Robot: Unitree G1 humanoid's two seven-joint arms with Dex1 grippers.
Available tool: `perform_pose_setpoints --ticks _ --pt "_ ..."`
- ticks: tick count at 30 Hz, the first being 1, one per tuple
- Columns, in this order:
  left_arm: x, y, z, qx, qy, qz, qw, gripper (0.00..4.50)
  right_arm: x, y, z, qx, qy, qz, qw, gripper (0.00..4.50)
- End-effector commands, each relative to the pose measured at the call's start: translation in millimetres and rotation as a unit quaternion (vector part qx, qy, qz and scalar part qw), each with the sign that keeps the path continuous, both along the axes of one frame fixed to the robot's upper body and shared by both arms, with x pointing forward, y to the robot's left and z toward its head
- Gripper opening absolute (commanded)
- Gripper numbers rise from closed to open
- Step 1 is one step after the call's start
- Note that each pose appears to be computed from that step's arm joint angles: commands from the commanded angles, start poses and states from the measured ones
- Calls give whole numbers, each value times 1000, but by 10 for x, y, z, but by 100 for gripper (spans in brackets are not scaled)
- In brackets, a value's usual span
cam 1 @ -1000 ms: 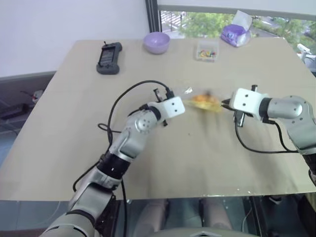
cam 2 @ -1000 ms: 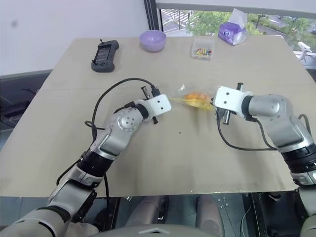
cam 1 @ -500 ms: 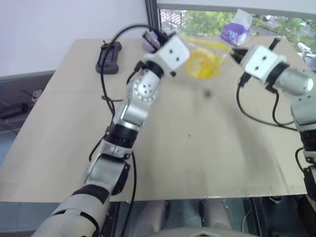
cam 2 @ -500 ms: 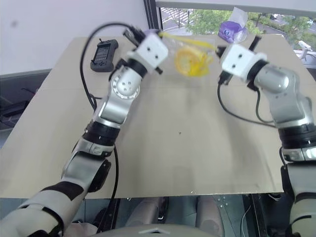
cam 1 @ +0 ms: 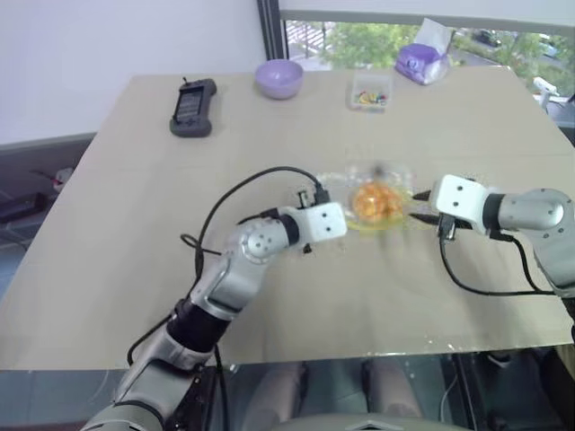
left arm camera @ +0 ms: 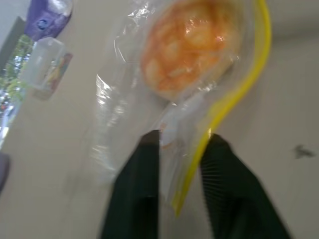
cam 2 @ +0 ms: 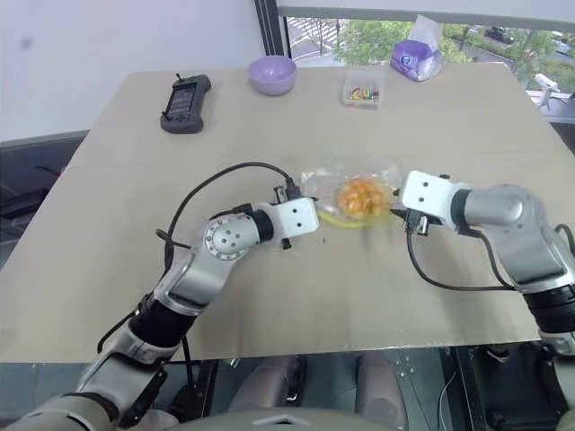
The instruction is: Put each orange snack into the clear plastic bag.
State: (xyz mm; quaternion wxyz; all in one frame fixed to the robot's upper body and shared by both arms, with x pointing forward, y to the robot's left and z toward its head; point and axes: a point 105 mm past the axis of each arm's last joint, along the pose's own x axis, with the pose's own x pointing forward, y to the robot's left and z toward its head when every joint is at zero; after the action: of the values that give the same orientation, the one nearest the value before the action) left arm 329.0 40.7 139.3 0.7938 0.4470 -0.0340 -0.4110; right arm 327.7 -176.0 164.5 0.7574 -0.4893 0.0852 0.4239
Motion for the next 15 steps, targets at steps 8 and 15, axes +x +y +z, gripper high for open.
perform_pose_setpoints --ticks 8,15 --pt "156 1172 578 -176 64 145 972 220 -356 -703 330 138 100 -105 980 256" --pt "-325 1613 498 -222 169 132 951 220 -524 -1207 493 245 72 -144 956 256"
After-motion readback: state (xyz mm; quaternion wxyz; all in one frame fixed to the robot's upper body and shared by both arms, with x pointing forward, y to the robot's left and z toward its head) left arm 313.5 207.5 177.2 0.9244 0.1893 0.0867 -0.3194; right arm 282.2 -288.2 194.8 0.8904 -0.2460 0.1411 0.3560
